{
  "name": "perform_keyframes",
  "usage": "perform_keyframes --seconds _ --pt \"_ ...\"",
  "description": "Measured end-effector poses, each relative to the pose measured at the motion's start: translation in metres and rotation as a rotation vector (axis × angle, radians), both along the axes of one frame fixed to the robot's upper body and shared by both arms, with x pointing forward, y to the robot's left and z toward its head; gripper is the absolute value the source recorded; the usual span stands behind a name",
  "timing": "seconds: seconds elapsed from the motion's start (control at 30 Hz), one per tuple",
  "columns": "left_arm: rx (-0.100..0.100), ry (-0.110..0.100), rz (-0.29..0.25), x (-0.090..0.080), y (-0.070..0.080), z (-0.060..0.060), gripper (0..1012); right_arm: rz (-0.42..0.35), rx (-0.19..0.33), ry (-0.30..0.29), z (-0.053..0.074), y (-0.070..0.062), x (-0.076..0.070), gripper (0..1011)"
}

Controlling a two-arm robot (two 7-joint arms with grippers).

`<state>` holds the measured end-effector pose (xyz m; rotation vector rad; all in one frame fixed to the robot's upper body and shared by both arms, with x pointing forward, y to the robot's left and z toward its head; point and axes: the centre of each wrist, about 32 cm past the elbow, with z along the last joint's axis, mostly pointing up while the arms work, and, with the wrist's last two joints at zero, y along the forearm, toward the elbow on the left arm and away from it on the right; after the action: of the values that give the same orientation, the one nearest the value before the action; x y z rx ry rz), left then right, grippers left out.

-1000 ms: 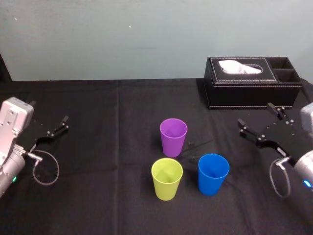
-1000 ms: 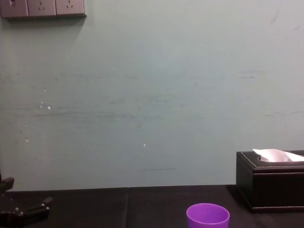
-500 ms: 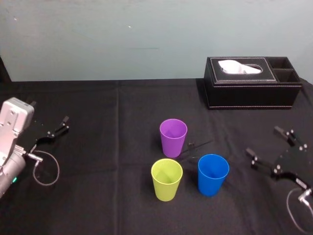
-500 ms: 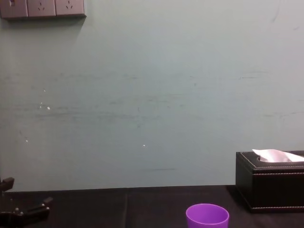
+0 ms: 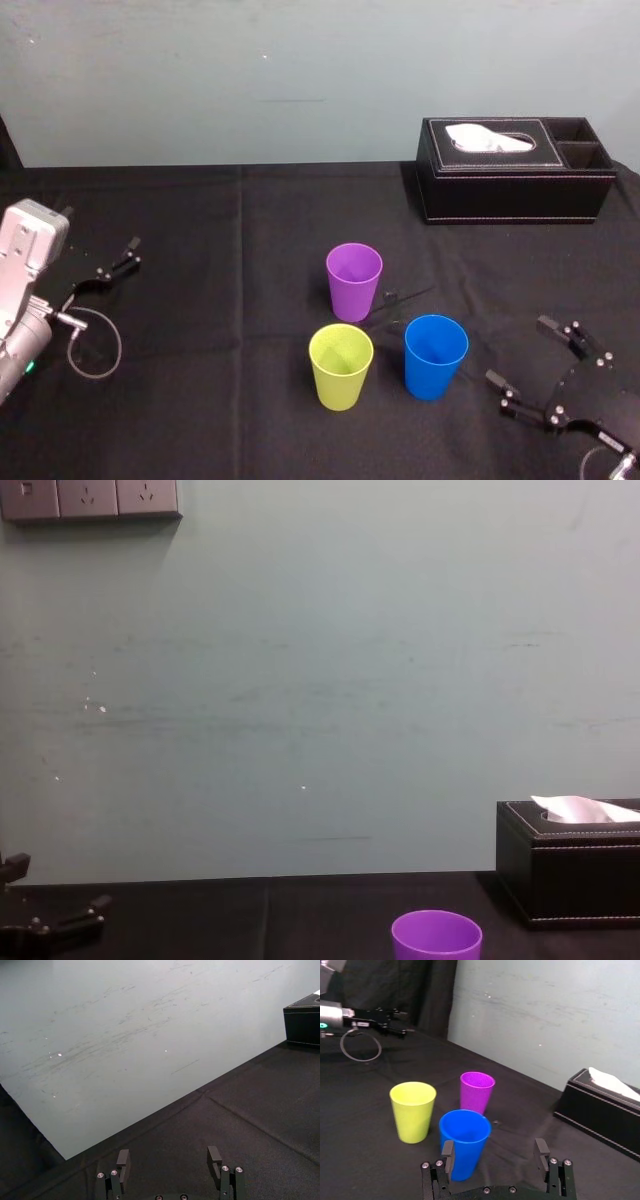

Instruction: Stack the three plastic cups sequentially using one hand.

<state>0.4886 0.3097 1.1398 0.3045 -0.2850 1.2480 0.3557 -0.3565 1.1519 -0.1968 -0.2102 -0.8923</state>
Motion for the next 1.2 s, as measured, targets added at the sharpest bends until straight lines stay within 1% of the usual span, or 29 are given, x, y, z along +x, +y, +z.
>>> perform_keyframes --seconds 0.2,0.53,0.77,0.93,1.03,1.2 --pt "0.0 0.0 0.0 0.0 0.0 0.0 1010 0.023 0.01 0.025 -0.009 0.005 -0.004 1000" --pt "0.0 0.0 0.0 0.0 0.0 0.0 1010 0.047 0.033 0.069 -0.022 0.012 -0.003 1000" --pt "0.0 0.0 0.0 0.0 0.0 0.0 1010 0.058 0.071 0.11 -0.027 0.014 0.002 1000" --pt "0.0 0.0 0.0 0.0 0.0 0.0 1010 0.068 0.11 0.141 -0.031 0.016 0.006 1000" --pt "0.0 0.0 0.0 0.0 0.0 0.0 1010 0.071 0.13 0.15 -0.033 0.016 0.008 1000" --pt "0.0 0.0 0.0 0.0 0.0 0.0 1010 0.071 0.147 0.158 -0.034 0.017 0.011 1000"
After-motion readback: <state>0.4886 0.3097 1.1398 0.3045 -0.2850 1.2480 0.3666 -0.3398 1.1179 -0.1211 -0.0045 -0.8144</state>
